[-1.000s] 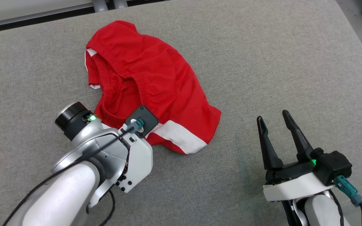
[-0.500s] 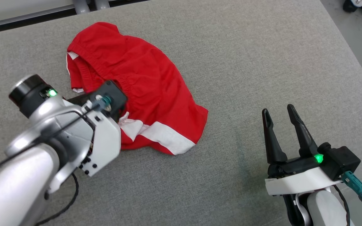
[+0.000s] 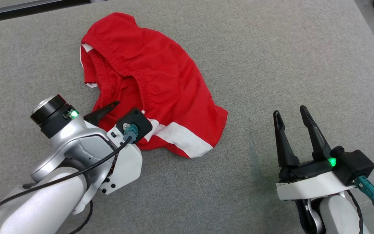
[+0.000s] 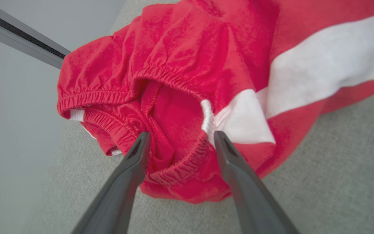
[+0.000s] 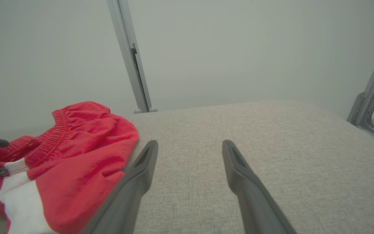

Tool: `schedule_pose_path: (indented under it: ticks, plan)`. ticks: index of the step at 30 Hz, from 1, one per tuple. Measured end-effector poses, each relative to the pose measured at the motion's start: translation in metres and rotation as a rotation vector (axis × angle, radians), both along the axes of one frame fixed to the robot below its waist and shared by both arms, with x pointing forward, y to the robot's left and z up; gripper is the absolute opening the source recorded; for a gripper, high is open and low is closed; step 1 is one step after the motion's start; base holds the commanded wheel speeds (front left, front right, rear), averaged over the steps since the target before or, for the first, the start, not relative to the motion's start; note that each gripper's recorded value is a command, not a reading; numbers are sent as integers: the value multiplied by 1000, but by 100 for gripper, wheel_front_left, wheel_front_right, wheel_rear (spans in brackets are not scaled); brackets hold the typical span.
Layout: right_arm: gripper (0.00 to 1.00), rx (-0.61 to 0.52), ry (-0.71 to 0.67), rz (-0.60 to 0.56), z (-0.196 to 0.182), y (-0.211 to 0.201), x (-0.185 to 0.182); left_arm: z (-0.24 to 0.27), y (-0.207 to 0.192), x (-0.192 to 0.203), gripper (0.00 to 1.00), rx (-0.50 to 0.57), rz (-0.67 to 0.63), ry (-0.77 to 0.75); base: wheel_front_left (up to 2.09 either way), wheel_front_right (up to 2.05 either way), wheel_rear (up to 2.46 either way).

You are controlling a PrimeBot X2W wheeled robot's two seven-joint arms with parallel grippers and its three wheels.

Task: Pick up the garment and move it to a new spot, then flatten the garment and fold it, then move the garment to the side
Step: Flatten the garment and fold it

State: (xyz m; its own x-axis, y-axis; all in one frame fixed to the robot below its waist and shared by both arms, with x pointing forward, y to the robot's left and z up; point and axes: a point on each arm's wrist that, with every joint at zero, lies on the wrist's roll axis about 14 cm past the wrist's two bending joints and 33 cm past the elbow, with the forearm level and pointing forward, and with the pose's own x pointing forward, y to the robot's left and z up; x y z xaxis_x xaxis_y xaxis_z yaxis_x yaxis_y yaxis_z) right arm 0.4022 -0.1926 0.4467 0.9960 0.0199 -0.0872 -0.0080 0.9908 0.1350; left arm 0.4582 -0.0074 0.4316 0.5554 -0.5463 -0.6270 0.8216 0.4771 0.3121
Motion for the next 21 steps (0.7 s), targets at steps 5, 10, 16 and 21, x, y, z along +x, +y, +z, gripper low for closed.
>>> schedule_pose_path:
  ticks: [5,10,16,21]
  plan:
    - [100,2,3,11,-1,4,0,-7,-6,-6,100,-11,-15,29,0,0,0]
    - [100,1,11,7,-3,3,-2,-9,-14,-9,100,-16,-40,39,0,0,0]
    - [100,0,17,-7,-4,-2,-5,-13,-19,-12,20,-7,-61,66,0,0,0]
    - [100,4,22,-16,-5,-4,-6,-17,-21,-13,0,-8,-66,96,0,0,0]
